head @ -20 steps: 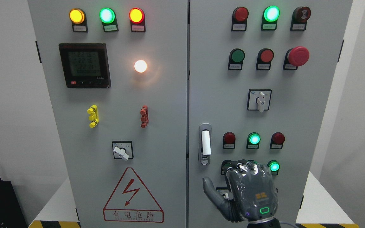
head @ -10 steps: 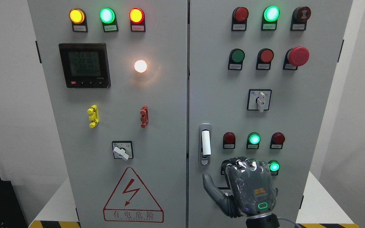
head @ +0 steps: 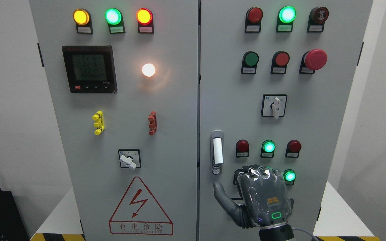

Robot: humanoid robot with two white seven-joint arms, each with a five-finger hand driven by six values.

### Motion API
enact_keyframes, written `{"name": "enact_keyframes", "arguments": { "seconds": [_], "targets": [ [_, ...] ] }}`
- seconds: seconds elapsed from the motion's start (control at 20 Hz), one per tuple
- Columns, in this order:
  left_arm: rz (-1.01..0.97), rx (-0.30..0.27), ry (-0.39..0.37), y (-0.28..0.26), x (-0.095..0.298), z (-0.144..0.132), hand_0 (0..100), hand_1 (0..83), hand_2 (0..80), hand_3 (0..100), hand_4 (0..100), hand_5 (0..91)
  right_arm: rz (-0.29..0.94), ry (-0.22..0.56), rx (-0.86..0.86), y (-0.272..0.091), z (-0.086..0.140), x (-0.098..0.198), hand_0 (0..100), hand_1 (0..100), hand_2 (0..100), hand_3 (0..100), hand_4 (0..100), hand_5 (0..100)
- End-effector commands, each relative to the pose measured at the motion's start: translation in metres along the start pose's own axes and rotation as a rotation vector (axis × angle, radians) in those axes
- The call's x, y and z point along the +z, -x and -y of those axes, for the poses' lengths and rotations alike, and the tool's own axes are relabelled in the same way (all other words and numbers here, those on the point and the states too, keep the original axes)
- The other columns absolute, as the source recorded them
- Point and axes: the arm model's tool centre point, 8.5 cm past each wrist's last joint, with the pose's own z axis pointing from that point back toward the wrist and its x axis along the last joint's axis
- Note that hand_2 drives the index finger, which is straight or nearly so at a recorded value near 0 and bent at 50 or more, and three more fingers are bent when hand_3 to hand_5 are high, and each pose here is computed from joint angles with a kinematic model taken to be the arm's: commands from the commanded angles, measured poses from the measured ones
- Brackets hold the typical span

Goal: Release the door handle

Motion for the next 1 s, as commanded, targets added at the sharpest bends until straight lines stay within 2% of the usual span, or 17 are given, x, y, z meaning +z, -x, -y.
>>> {"name": "enact_keyframes", "arguments": {
  "seconds": [0.0, 0.95],
  "targets": [
    [-0.007, 0.002, 0.001, 0.001, 0.0, 0.0, 12, 38.9, 0.0, 0, 0, 0.0, -0.017, -0.04, 0.002, 0.002, -0.008, -0.002, 37, 0, 100, 100, 100, 96],
    [-0.008, 0.0, 0.001, 0.002, 0.0, 0.0, 12, 38.9, 0.0, 0, 0, 0.0, -0.044, -0.037, 0.01, 0.005, -0.01, -0.017, 37, 0, 100, 100, 100, 96]
  ]
}}
